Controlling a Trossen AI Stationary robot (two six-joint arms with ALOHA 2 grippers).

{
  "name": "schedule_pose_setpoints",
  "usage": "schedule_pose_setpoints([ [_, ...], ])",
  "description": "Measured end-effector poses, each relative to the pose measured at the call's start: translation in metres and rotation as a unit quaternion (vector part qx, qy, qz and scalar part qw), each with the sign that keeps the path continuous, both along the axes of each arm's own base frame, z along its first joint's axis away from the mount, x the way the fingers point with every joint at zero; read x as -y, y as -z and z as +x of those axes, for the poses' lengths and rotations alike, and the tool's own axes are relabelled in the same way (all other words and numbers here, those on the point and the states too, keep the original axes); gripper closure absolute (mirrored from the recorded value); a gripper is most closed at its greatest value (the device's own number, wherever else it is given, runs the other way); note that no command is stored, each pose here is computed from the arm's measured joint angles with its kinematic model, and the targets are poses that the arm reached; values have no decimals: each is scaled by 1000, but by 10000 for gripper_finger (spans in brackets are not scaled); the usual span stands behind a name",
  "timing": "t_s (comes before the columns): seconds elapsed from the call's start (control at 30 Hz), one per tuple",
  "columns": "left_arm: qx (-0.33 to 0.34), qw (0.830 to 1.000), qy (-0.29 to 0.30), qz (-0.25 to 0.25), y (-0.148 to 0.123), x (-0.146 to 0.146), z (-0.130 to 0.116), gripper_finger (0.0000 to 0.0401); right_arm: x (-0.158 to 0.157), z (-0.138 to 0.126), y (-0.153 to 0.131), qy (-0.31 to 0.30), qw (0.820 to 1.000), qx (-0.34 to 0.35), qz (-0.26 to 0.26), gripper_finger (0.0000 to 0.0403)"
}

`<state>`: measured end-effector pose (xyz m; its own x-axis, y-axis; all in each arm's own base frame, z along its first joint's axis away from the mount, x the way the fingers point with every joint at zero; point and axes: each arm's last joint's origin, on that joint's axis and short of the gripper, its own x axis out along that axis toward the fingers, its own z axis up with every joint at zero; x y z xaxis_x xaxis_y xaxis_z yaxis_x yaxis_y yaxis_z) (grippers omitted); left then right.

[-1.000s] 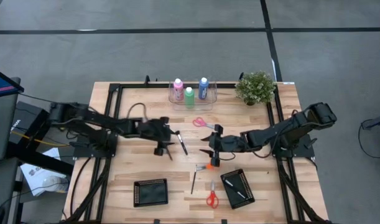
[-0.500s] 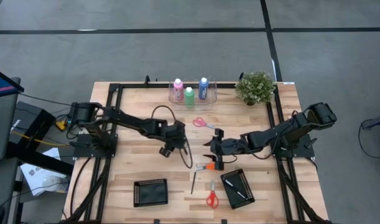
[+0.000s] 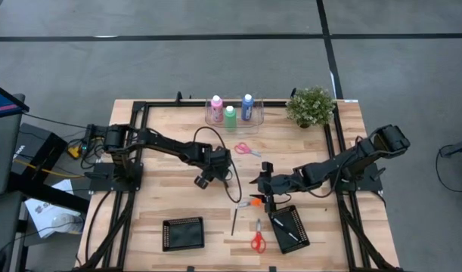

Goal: Pick & Place Paint Supplies
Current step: Put the black paint brush into the right black bin

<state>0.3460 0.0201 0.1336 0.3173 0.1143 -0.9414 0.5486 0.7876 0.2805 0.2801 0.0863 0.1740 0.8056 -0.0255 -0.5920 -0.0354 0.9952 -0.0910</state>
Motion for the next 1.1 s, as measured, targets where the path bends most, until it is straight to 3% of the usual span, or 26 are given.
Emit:
schedule_pose_setpoints([
  [0.4,3,1000,-22,-7,1,-1,0,374,-7,-2,0,-6,1000,2,8,200],
  [0.73,15,996,-83,-13,2,2,1,377,-8,0,-3,-7,1000,19,14,200],
  [0.93,26,996,-84,16,0,11,2,377,0,3,-4,11,999,25,18,200],
  [1.1,92,992,-87,21,-21,19,6,377,15,5,-1,37,998,53,5,200],
])
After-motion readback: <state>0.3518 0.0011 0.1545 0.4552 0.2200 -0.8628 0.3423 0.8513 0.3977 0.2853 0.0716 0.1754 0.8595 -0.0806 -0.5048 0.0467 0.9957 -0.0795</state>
